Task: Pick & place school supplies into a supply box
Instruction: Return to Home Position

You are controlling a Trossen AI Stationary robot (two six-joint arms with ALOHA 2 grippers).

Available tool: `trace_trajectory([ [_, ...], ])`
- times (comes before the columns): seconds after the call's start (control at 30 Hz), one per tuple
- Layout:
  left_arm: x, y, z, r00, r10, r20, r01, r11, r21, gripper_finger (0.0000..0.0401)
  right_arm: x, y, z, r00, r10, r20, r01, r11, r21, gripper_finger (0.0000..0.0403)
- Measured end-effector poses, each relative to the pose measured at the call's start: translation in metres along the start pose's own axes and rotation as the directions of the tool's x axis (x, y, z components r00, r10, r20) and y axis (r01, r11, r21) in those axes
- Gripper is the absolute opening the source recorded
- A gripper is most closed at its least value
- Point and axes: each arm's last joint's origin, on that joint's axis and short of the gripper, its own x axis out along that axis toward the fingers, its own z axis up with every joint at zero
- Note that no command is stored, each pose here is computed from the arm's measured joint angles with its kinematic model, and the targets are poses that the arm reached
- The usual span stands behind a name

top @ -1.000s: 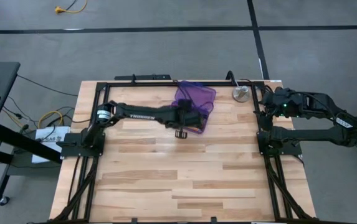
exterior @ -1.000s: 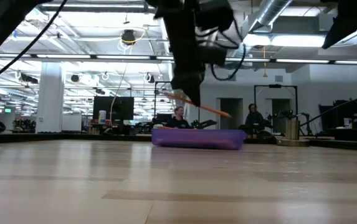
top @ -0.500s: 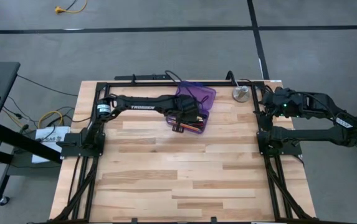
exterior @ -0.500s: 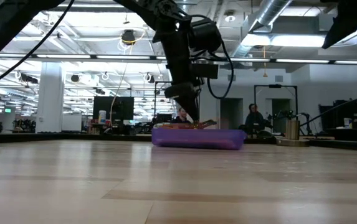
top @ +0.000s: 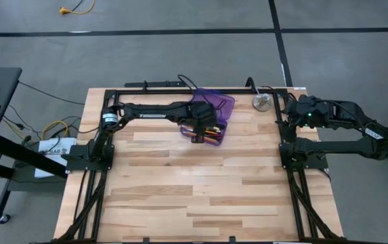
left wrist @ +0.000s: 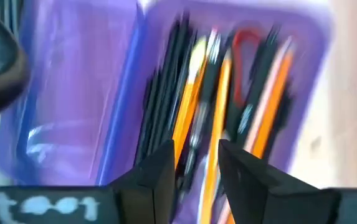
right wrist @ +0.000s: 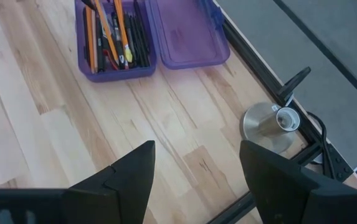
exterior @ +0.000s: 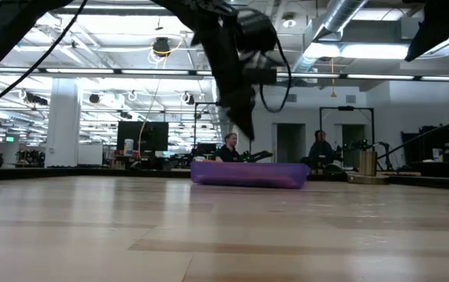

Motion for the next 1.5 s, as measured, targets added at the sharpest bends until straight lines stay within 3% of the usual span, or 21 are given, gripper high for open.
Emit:
trace_trajectory([
  [0.1, -0.025, 0.009, 0.006, 0.990, -0.061, 0.125, 0.068, 0.997, -0.048, 0.0116, 0.000, 0.000, 0.000, 1.000, 0.001, 0.004, -0.001, 1.000, 0.001, 0.0230],
  [0.2, -0.065, 0.017, 0.013, 0.948, -0.102, 0.302, 0.127, 0.990, -0.065, 0.0116, 0.000, 0.000, 0.002, 1.000, 0.005, 0.025, -0.005, 1.000, 0.007, 0.0230],
  [0.33, -0.122, 0.021, 0.013, 0.815, -0.114, 0.568, 0.183, 0.981, -0.066, 0.0116, -0.002, 0.000, 0.005, 0.998, 0.010, 0.067, -0.011, 1.000, 0.011, 0.0230],
  [0.4, -0.140, 0.017, 0.003, 0.757, -0.104, 0.645, 0.197, 0.978, -0.074, 0.0116, -0.003, 0.000, 0.007, 0.995, 0.016, 0.095, -0.017, 1.000, 0.013, 0.0230],
  [0.6, -0.156, -0.018, -0.056, 0.642, -0.018, 0.767, 0.215, 0.964, -0.158, 0.0116, -0.012, 0.004, 0.010, 0.967, 0.106, 0.232, -0.102, 0.994, -0.028, 0.0230],
  [0.8, -0.151, -0.060, -0.129, 0.535, 0.108, 0.838, 0.226, 0.938, -0.264, 0.0116, -0.022, 0.006, 0.008, 0.916, 0.198, 0.348, -0.184, 0.980, -0.072, 0.0230],
  [0.9, -0.148, -0.076, -0.162, 0.456, 0.174, 0.873, 0.248, 0.917, -0.313, 0.0116, -0.017, 0.010, 0.000, 0.874, 0.248, 0.418, -0.239, 0.968, -0.076, 0.0230],
  [1.03, -0.141, -0.092, -0.197, 0.390, 0.247, 0.887, 0.269, 0.891, -0.366, 0.0116, -0.001, 0.016, -0.015, 0.823, 0.308, 0.477, -0.297, 0.950, -0.100, 0.0230],
  [1.13, -0.138, -0.099, -0.213, 0.376, 0.257, 0.890, 0.287, 0.881, -0.376, 0.0116, 0.010, 0.020, -0.026, 0.785, 0.347, 0.513, -0.332, 0.935, -0.125, 0.0230],
  [1.33, -0.126, -0.112, -0.239, 0.401, 0.247, 0.882, 0.306, 0.872, -0.383, 0.0116, 0.026, 0.025, -0.047, 0.704, 0.428, 0.567, -0.406, 0.897, -0.174, 0.0230],
  [1.5, -0.124, -0.119, -0.258, 0.374, 0.257, 0.891, 0.336, 0.858, -0.388, 0.0116, 0.016, 0.017, -0.058, 0.589, 0.501, 0.634, -0.485, 0.847, -0.218, 0.0230],
])
